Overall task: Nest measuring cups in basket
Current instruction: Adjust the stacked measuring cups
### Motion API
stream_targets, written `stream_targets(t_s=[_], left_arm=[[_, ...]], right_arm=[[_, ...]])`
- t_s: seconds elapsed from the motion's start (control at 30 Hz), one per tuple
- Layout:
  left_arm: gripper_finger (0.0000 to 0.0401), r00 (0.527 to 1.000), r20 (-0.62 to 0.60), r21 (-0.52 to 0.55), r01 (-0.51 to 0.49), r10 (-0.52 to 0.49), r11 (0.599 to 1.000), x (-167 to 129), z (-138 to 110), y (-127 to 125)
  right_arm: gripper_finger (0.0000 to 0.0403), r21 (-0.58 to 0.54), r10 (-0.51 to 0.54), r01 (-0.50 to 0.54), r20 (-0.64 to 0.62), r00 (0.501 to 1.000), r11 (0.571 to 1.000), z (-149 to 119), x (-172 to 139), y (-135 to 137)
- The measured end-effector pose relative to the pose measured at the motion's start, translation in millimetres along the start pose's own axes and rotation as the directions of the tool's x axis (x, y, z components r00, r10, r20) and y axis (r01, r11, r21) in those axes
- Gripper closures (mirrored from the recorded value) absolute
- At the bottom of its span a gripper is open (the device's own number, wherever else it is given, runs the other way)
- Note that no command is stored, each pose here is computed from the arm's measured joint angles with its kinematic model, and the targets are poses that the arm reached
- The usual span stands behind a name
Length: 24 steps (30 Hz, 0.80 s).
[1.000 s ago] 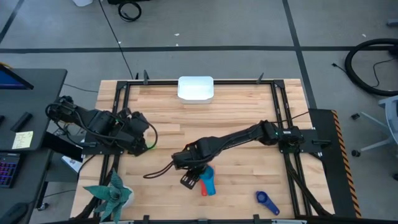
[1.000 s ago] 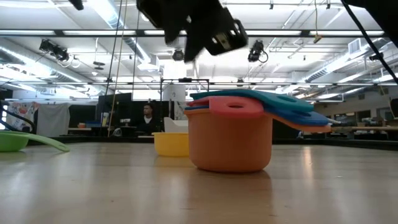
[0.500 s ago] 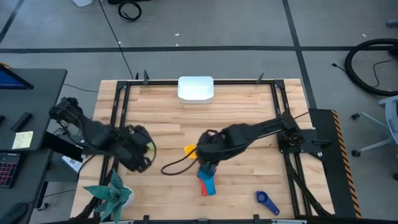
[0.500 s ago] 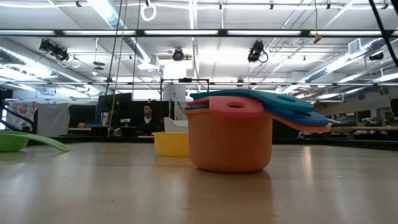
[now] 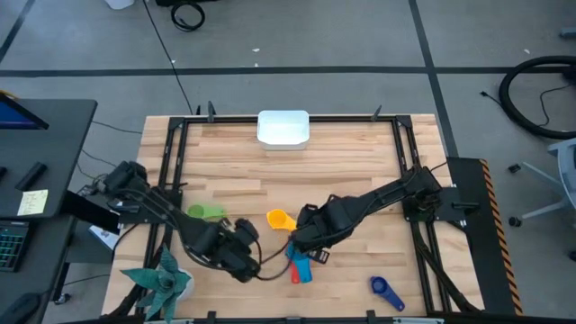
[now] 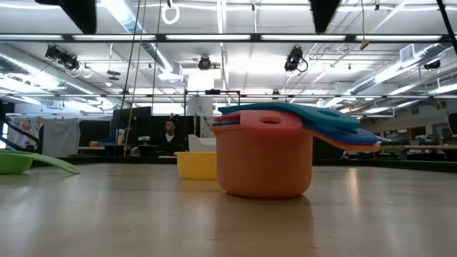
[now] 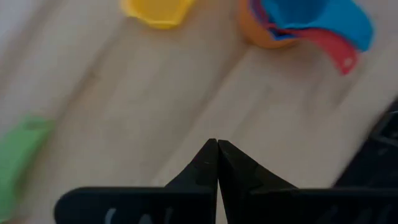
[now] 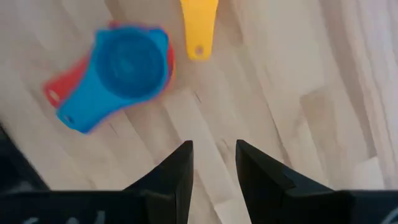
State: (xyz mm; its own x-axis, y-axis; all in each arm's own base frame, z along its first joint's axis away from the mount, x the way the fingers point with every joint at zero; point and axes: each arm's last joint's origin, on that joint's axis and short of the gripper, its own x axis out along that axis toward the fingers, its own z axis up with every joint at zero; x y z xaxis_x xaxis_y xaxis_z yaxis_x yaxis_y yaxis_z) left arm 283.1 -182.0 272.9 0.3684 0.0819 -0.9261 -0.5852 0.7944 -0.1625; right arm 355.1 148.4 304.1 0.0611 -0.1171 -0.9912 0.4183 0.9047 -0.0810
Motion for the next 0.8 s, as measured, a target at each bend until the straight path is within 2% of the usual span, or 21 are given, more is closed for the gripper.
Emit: stream_targets(t_s=[0.17,0.3,0.43,0.6,0.7,0.8], left_arm=[[0.039,0.997,0.022,-0.07,0.075,-0.073,0.995,18,2,-17],[0.039,0.996,0.03,-0.113,0.084,-0.081,0.99,28,1,-23],[0.039,0.993,0.034,-0.137,0.115,-0.112,0.984,42,0,-33],[0.039,0.992,0.027,-0.148,0.127,-0.125,0.981,65,0,-41],[0.039,0.992,-0.016,-0.156,0.123,-0.127,0.98,77,2,-42],[0.039,0.99,-0.04,-0.14,0.13,-0.137,0.982,81,3,-43]], right_arm=[[0.0279,-0.067,-0.002,-0.004,-0.093,0.996,0.998,-25,5,-6],[0.0279,-0.061,-0.022,0.02,-0.033,0.999,0.998,-46,-9,-24],[0.0279,-0.003,0.011,-0.01,0.101,0.995,1.0,-64,-15,-44],[0.0279,0.015,0.214,-0.226,0.265,0.94,0.974,-79,0,-49],[0.0279,-0.003,0.323,-0.344,0.352,0.879,0.939,-81,21,-47],[0.0279,0.016,0.421,-0.456,0.358,0.834,0.89,-85,45,-45]])
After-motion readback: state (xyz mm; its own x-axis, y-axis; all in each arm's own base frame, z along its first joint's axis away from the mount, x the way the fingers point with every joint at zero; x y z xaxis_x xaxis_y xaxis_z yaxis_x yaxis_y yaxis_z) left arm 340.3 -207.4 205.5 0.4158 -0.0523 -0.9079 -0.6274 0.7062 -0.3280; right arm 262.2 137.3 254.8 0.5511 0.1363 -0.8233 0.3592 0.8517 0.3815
